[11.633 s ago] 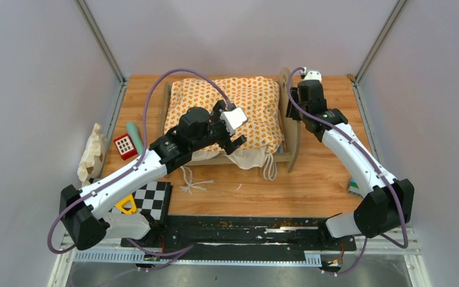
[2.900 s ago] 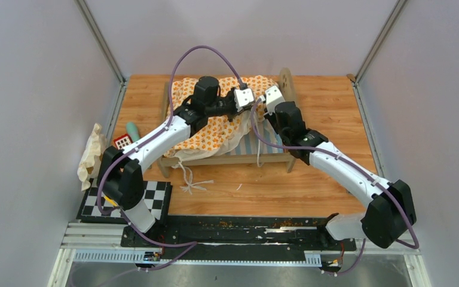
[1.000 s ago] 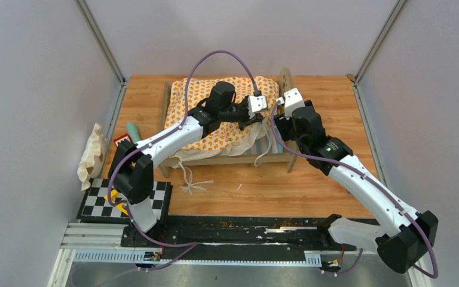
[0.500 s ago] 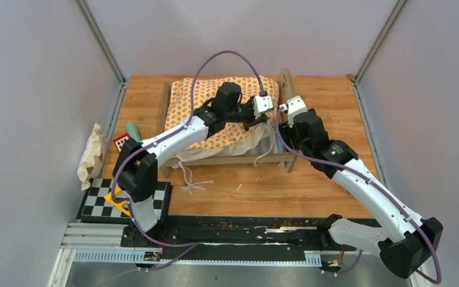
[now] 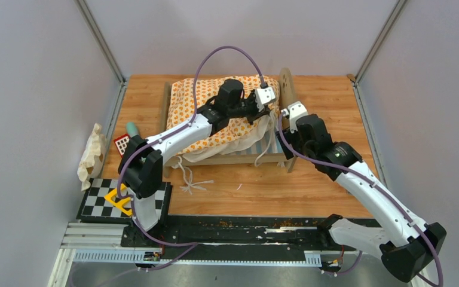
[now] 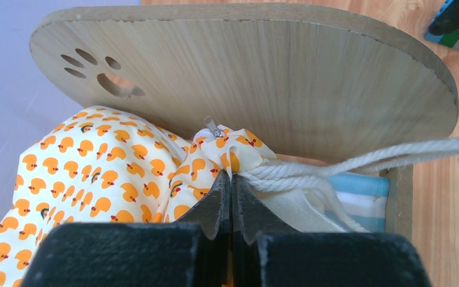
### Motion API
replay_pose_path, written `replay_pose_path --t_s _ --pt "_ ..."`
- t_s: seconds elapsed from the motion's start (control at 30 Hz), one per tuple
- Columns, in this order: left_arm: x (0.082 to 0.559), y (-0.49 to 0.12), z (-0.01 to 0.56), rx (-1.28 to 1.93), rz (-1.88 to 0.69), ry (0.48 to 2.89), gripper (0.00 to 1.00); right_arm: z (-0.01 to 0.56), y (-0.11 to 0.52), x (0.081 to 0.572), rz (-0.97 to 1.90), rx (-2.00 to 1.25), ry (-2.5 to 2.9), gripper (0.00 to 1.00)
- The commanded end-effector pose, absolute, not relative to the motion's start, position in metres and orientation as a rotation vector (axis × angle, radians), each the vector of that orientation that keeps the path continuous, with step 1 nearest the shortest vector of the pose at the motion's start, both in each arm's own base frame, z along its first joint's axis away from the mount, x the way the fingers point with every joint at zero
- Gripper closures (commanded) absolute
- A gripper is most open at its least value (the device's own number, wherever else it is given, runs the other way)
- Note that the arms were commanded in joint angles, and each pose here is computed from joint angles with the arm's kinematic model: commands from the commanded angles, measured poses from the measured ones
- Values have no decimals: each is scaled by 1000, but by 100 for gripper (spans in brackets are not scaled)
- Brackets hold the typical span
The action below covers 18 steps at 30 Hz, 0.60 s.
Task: Set up the pet bed
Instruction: Cross the ropes on the bed frame.
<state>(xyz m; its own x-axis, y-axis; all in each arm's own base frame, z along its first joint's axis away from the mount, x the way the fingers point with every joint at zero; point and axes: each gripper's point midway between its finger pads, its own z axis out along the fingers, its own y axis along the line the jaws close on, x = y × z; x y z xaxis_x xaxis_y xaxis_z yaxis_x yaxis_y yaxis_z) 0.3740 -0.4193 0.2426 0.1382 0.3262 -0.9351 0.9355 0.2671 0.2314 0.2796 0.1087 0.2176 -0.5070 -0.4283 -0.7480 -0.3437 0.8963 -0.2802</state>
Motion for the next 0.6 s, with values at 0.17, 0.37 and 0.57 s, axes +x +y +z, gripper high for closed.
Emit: replay_pose_path --t_s 0.17,0.37,0.57 --pt "375 -442 266 1236 -698 1336 100 243 94 266 -90 -430 2096 18" --pt "390 -436 271 1152 -626 1367 100 242 82 274 -150 -333 2102 18" --pt "412 -425 291 1037 -515 1368 100 241 80 274 -151 -301 2092 18"
